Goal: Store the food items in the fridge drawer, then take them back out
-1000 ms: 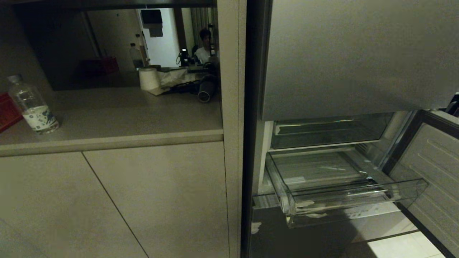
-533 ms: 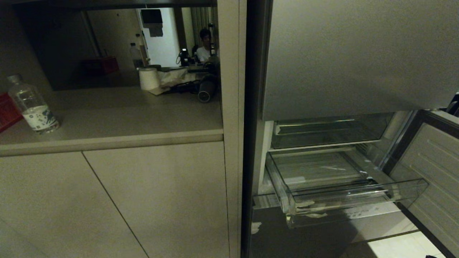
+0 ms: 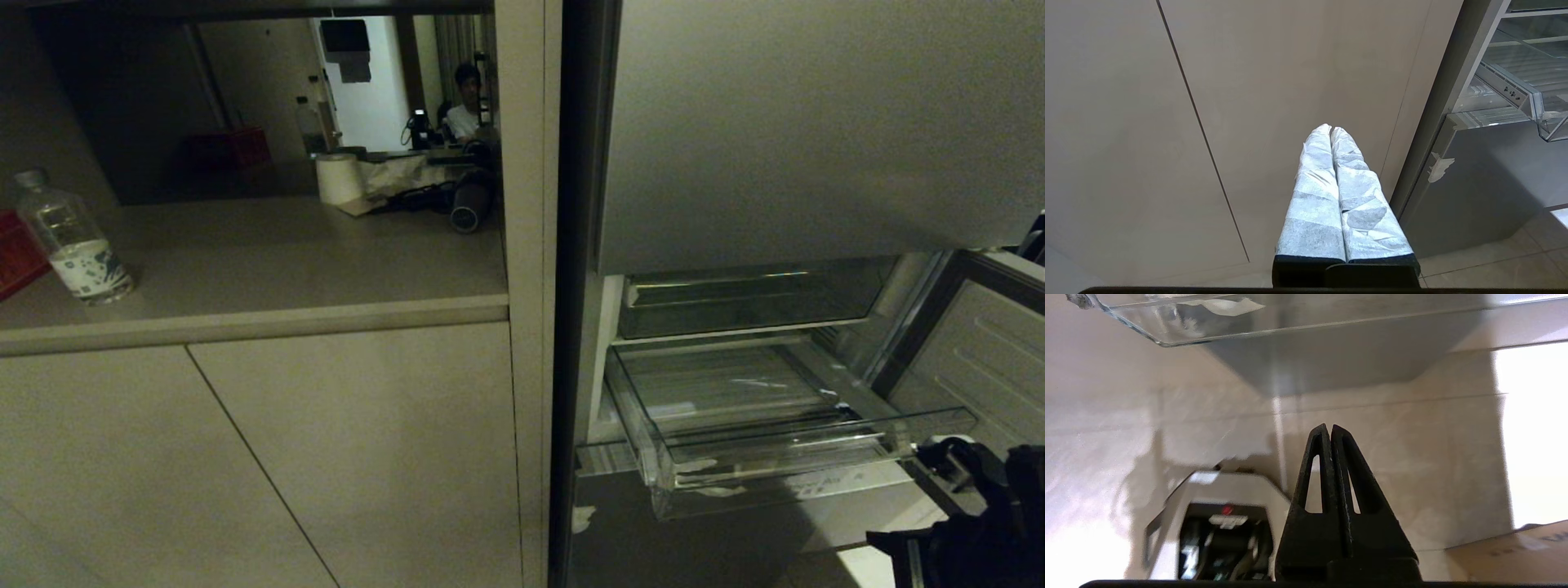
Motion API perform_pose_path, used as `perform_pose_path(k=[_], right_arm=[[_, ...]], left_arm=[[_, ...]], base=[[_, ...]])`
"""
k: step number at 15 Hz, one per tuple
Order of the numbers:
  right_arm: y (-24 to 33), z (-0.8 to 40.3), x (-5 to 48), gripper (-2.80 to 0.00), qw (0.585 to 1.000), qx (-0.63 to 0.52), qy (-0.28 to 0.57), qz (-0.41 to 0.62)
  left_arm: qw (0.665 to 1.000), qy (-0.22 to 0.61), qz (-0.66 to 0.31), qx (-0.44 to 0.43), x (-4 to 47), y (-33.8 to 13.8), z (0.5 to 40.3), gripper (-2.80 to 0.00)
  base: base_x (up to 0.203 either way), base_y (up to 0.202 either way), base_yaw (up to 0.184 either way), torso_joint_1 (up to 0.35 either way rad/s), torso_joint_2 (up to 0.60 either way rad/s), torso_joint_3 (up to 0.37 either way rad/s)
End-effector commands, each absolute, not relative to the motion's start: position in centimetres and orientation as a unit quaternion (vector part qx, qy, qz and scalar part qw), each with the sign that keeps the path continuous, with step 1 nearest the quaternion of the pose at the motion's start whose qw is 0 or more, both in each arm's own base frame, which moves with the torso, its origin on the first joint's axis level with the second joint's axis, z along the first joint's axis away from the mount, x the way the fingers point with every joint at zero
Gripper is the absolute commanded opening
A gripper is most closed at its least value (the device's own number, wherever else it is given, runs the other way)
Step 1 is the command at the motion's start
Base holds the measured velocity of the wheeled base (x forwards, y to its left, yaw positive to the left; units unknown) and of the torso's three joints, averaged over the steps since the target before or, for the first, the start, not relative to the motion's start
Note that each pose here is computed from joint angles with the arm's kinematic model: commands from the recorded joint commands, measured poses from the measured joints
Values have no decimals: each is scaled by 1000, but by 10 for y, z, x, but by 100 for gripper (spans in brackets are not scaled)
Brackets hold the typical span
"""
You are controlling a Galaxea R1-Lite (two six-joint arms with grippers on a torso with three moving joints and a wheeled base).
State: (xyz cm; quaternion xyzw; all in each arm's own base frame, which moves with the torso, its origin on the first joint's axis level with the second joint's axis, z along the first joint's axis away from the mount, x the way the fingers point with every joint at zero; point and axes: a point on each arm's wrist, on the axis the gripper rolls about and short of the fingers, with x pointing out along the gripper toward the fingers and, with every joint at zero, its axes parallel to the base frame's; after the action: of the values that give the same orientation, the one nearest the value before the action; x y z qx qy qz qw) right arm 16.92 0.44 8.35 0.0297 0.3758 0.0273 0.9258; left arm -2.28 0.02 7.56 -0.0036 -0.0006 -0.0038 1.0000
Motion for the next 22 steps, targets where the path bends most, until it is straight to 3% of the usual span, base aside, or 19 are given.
perform_pose_path(k=[1, 11, 22], right_arm=[[6, 64, 198, -280, 904, 40, 424, 44], [9, 55, 272, -280, 908, 57, 409, 77], [16, 38, 372, -280, 949, 76, 294, 82]], left_arm=[[1000, -1, -4, -4, -23, 0, 76, -280], [1000, -1, -4, -4, -23, 0, 76, -280], [1000, -1, -4, -4, -23, 0, 76, -280]], base=[[0, 0, 0, 0, 0, 0], [0, 0, 0, 0, 0, 0], [0, 0, 0, 0, 0, 0]])
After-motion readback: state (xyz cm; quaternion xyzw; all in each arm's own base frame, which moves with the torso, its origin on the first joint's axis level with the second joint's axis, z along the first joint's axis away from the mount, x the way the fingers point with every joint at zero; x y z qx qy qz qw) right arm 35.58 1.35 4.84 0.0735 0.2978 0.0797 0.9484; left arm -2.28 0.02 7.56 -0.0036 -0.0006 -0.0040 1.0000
